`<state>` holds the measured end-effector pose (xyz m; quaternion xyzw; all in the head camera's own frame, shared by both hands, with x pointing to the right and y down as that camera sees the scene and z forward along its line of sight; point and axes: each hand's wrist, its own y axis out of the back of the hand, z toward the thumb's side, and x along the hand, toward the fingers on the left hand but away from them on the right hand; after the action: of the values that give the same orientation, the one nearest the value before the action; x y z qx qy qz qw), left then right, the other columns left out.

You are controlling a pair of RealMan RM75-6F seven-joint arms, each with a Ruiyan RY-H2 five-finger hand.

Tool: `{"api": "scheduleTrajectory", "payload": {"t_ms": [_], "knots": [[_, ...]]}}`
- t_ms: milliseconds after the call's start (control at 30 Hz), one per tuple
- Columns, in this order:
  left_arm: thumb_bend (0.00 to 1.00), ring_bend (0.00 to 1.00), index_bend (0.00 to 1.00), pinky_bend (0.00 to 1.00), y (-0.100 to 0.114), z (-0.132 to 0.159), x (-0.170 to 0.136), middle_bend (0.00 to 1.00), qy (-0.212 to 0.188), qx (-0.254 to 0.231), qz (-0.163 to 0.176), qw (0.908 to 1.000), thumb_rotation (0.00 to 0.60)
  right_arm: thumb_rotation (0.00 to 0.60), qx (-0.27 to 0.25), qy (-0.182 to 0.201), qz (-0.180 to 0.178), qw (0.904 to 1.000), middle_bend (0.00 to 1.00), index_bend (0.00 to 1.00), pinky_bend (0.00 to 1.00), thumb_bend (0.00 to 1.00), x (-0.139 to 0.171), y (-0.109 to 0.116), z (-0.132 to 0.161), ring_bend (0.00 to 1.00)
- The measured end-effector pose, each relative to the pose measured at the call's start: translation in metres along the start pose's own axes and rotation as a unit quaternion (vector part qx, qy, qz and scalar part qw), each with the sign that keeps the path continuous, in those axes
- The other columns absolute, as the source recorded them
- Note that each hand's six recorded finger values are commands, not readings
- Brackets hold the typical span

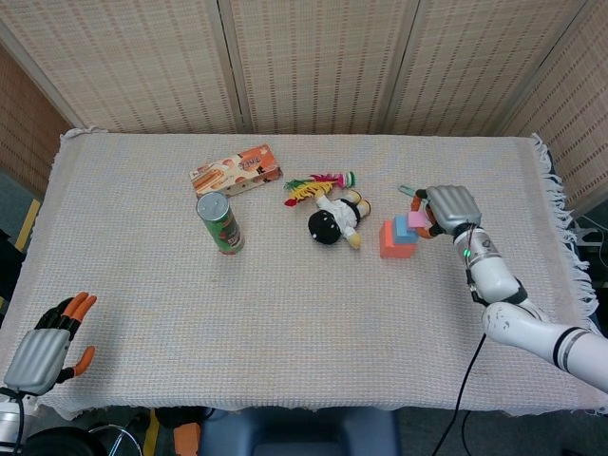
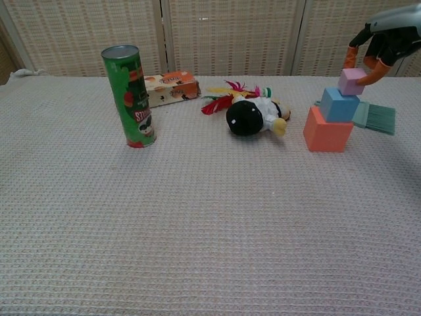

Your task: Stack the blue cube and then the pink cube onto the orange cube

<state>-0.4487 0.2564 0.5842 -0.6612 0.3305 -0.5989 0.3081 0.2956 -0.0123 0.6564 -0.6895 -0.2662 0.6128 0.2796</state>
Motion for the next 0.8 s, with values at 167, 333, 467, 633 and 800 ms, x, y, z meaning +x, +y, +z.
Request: {"api": "scheduleTrajectory", "payload": {"t_ms": [167, 333, 467, 633, 800], "knots": [[0.43, 0.05, 0.03, 0.14, -0.0003, 0.0002, -0.0001, 0.00, 0.000, 0.000, -0.001, 1.0000, 0.600, 0.600, -0.008, 0.004, 0.001, 1.0000, 0.82, 0.55, 1.00, 0.18, -0.0017, -0.0025, 0.0021, 0.87], [0.43, 0.05, 0.03, 0.14, -0.0004, 0.0006, -0.0003, 0.00, -0.001, 0.000, -0.002, 1.0000, 0.600, 0.600, -0.011, 0.008, -0.002, 0.9999, 0.82, 0.55, 1.00, 0.18, -0.0024, -0.0026, 0.0048, 0.87], [0.43, 0.05, 0.03, 0.14, -0.0012, 0.0014, -0.0006, 0.00, -0.004, -0.001, -0.004, 1.0000, 0.600, 0.600, -0.007, 0.009, -0.002, 0.9999, 0.82, 0.55, 1.00, 0.18, -0.0021, -0.0042, 0.0058, 0.87], [0.43, 0.05, 0.03, 0.14, 0.0001, 0.0015, -0.0012, 0.00, -0.004, -0.001, -0.001, 1.0000, 0.600, 0.600, -0.007, 0.009, -0.002, 0.9999, 0.82, 0.55, 1.00, 0.18, -0.0015, -0.0036, 0.0063, 0.87], [0.43, 0.05, 0.03, 0.14, -0.0007, 0.0018, -0.0015, 0.00, -0.005, -0.001, -0.003, 1.0000, 0.600, 0.600, -0.002, 0.007, -0.003, 1.0000, 0.82, 0.54, 1.00, 0.18, -0.0010, -0.0036, 0.0052, 0.87]]}}
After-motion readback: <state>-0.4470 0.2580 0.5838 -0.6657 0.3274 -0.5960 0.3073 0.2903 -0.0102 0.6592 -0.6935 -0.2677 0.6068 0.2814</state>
